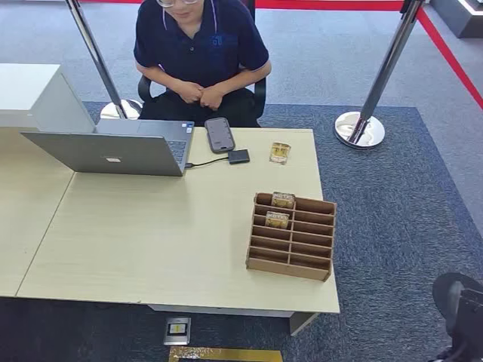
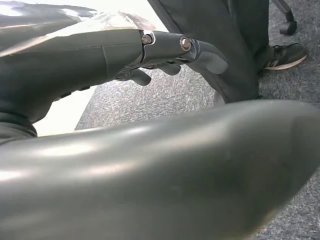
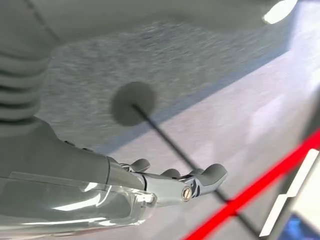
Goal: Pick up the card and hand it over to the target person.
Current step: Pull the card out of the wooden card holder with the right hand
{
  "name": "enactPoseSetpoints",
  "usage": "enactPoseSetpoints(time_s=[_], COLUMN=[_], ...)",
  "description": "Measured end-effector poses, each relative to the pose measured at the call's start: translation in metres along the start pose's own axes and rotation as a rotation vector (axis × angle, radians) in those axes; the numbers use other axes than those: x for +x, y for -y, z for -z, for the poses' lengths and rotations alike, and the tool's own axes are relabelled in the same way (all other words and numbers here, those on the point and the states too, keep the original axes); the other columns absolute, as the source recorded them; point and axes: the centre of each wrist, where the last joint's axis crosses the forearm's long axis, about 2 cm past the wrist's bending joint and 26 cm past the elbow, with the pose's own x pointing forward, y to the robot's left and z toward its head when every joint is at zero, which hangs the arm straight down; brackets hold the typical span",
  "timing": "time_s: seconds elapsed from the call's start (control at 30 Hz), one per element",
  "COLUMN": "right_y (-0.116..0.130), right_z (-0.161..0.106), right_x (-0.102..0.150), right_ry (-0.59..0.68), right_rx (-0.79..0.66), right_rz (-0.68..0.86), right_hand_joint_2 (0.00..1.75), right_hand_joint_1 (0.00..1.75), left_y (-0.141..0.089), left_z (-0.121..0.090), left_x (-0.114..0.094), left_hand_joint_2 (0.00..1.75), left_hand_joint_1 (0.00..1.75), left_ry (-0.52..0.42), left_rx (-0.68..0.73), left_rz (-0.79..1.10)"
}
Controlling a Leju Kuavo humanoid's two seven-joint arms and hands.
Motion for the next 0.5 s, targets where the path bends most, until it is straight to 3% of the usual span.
enactPoseSetpoints(time_s=[0.3,0.33,0.43,0.47,0.5], right_y=[-0.02,-0.022,-0.028,-0.029,-0.03], right_z=[0.02,0.023,0.025,0.024,0.024], right_x=[0.018,0.021,0.026,0.027,0.029], right_ry=[0.032,0.035,0.035,0.037,0.04], right_rx=[0.115,0.132,0.168,0.18,0.191], right_rz=[-0.062,-0.074,-0.095,-0.099,-0.099], right_hand_joint_2=[1.75,1.75,1.75,1.75,1.75], right_hand_joint_1=[0.07,0.18,1.03,1.27,1.4], left_y=[0.0,-0.001,-0.001,-0.001,-0.001], left_z=[0.0,0.001,0.001,0.001,0.001], left_x=[0.0,0.0,-0.001,-0.001,-0.001], left_hand_joint_2=[0.0,0.0,0.0,0.0,0.0], left_hand_joint_1=[0.0,0.0,0.0,0.0,0.0], left_ry=[0.0,0.0,-0.003,-0.005,-0.006], left_rx=[0.001,0.001,0.002,0.002,0.003], left_rz=[0.007,0.009,0.017,0.018,0.019])
